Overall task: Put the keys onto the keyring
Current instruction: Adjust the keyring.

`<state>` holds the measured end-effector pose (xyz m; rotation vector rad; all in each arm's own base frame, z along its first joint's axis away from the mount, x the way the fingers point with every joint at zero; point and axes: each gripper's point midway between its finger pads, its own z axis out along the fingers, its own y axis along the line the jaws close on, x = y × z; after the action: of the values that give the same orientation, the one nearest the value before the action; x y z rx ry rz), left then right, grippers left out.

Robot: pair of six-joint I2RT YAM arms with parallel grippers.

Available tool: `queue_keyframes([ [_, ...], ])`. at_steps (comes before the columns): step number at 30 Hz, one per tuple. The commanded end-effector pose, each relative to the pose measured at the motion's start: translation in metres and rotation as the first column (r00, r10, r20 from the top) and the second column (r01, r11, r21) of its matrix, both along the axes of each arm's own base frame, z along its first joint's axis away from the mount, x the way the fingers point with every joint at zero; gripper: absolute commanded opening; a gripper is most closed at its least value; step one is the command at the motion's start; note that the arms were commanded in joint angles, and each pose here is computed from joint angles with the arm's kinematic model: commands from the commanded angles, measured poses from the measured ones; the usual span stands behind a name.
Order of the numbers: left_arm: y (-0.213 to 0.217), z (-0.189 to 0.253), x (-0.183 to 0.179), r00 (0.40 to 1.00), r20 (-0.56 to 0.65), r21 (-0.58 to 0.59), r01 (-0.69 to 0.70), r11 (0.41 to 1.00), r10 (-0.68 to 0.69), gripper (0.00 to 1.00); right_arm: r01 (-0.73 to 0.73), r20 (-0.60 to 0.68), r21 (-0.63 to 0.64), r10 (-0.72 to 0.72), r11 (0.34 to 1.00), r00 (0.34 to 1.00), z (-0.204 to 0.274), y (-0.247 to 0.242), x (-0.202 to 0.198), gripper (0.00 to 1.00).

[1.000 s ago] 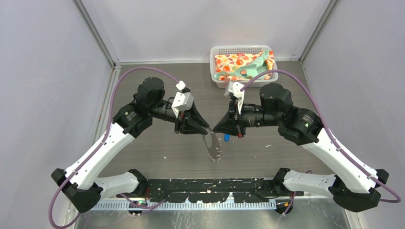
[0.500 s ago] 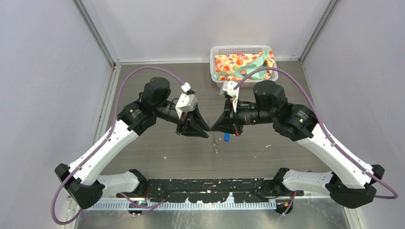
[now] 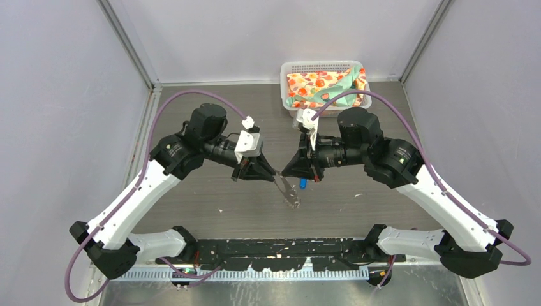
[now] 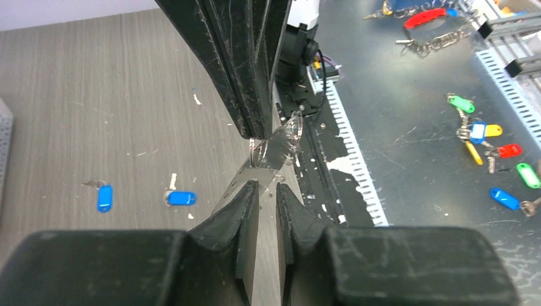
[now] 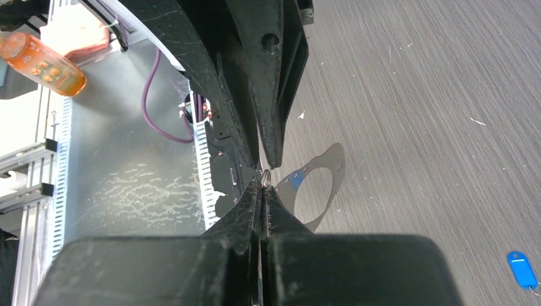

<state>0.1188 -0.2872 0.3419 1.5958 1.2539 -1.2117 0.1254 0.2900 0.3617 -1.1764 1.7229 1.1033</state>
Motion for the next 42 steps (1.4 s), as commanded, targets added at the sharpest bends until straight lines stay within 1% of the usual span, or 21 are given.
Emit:
queue_keyframes([
  [1,0.004,0.015,0.003,0.996,0.083,-0.019,-0.026,0.999,0.028,0.20,-0.034,0.040,0.060,0.032,0.998,0.999,0.024,0.002,-0.005,0.01],
  [3,0.001,0.018,0.006,0.996,0.077,-0.033,-0.035,0.999,0.037,0.26,-0.036,0.038,0.059,0.034,0.998,0.999,0.023,0.002,-0.005,0.01],
  [5,-0.001,0.020,0.004,0.998,0.062,-0.043,-0.022,0.999,0.025,0.29,-0.037,0.037,0.059,0.035,0.998,0.999,0.024,0.003,-0.005,0.01],
  [10,-0.003,0.015,-0.003,1.000,0.009,-0.039,0.019,0.999,-0.019,0.33,-0.044,0.036,0.061,0.041,0.997,0.998,0.024,0.004,-0.005,0.01],
  [14,-0.009,0.018,0.008,0.999,0.045,-0.056,-0.020,0.998,0.023,0.39,-0.047,0.031,0.057,0.045,0.997,0.999,0.022,0.005,-0.005,0.01],
  [17,-0.010,0.021,0.012,0.998,0.058,-0.062,-0.032,0.998,0.036,0.39,-0.049,0.029,0.054,0.047,0.997,0.998,0.021,0.005,-0.005,0.01],
  [19,-0.011,0.024,0.010,0.998,0.052,-0.070,-0.017,0.997,0.021,0.37,-0.048,0.026,0.053,0.046,0.997,0.999,0.021,0.006,-0.005,0.01],
  [21,-0.011,0.024,0.006,0.999,0.035,-0.073,0.001,0.997,0.002,0.31,-0.050,0.028,0.055,0.048,0.997,0.998,0.021,0.007,-0.004,0.01],
  [24,-0.010,0.019,0.001,1.000,0.019,-0.068,0.020,0.997,-0.019,0.20,-0.049,0.028,0.055,0.047,0.997,0.999,0.021,0.008,-0.003,0.01],
  [28,-0.009,0.016,-0.004,0.999,0.014,-0.056,0.037,0.998,-0.036,0.02,-0.043,0.032,0.056,0.041,0.998,0.999,0.021,0.008,-0.002,0.01],
  [31,-0.010,0.016,-0.006,0.999,0.009,-0.056,0.044,0.997,-0.044,0.00,-0.037,0.034,0.055,0.036,0.998,0.999,0.021,0.009,0.000,0.01],
  [37,-0.011,0.013,-0.018,0.996,-0.027,-0.054,0.086,0.995,-0.087,0.04,-0.027,0.032,0.059,0.025,0.998,0.999,0.021,0.011,0.003,0.01],
  [38,-0.011,0.012,-0.020,0.995,-0.035,-0.053,0.092,0.994,-0.094,0.07,-0.026,0.032,0.060,0.024,0.998,0.999,0.021,0.011,0.003,0.01],
  [40,-0.011,0.010,-0.022,0.993,-0.049,-0.049,0.102,0.994,-0.104,0.21,-0.026,0.032,0.060,0.024,0.998,0.999,0.021,0.011,0.003,0.01],
  [42,-0.012,0.009,-0.022,0.993,-0.048,-0.050,0.106,0.993,-0.108,0.24,-0.030,0.030,0.061,0.028,0.998,0.999,0.021,0.011,0.002,0.01],
])
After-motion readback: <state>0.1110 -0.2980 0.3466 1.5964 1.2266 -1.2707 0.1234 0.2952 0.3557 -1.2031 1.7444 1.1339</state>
